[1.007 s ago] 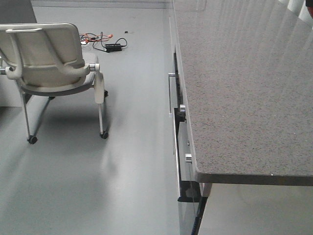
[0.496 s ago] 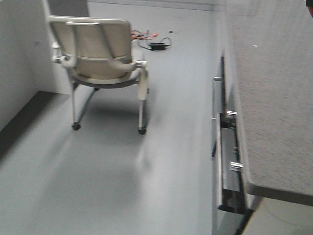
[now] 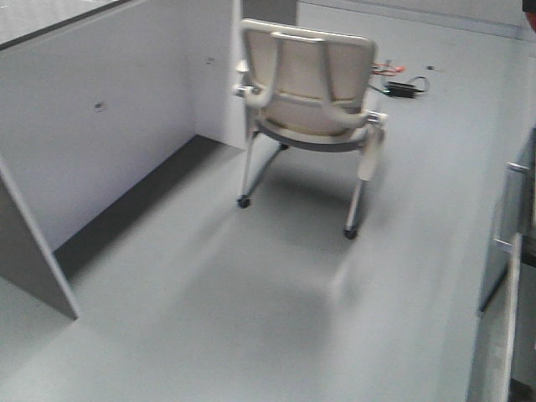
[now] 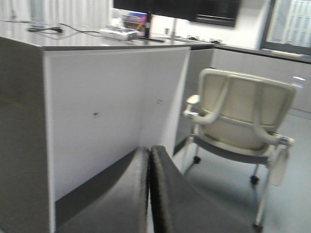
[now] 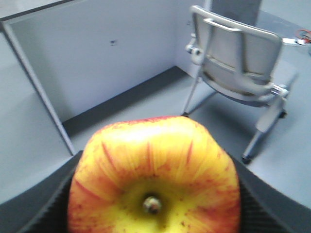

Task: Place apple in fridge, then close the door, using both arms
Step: 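Drive the base away from the counter toward the open refrigerator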

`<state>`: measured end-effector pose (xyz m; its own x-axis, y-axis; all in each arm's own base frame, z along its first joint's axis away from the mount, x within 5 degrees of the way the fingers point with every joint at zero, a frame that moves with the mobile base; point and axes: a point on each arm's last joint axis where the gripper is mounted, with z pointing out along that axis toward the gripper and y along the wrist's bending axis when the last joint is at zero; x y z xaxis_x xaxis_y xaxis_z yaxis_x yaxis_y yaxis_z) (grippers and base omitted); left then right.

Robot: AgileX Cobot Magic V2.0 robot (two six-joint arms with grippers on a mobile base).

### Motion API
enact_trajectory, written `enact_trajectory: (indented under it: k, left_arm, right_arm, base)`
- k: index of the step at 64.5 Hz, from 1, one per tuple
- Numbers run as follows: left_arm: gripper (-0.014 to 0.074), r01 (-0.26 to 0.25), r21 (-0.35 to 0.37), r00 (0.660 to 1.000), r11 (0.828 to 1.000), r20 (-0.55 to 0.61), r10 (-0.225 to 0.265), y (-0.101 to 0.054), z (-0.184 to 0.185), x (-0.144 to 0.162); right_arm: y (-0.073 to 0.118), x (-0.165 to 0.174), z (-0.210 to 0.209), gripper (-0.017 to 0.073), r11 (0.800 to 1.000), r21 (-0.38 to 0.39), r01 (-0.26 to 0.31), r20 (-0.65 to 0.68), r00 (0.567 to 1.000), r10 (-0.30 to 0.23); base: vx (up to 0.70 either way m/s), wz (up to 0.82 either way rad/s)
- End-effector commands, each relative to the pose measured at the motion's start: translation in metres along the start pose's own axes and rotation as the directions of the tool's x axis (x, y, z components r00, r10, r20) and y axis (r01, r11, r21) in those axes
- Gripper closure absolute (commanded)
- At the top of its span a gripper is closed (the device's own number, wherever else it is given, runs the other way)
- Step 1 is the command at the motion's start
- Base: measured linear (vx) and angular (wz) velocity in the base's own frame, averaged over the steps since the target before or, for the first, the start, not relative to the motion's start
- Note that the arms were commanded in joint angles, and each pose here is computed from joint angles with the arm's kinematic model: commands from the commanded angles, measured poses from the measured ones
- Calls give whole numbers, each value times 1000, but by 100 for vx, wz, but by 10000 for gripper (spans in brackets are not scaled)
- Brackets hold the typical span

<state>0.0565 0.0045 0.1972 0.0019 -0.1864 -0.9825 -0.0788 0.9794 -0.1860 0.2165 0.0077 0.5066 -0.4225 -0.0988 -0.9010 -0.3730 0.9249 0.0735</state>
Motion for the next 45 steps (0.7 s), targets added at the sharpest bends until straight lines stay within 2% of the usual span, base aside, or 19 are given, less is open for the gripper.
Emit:
enact_trajectory:
  k: [1, 45]
  left_arm:
    - [600, 4, 19, 998, 1000, 56, -5, 0, 0, 2]
    - [600, 4, 19, 998, 1000, 56, -5, 0, 0, 2]
  right_arm:
    - [6, -13, -14, 547, 1000, 13, 12, 115, 993, -14]
    - [6, -13, -14, 547, 1000, 13, 12, 115, 993, -14]
  base:
    - [1, 57]
    - [1, 56]
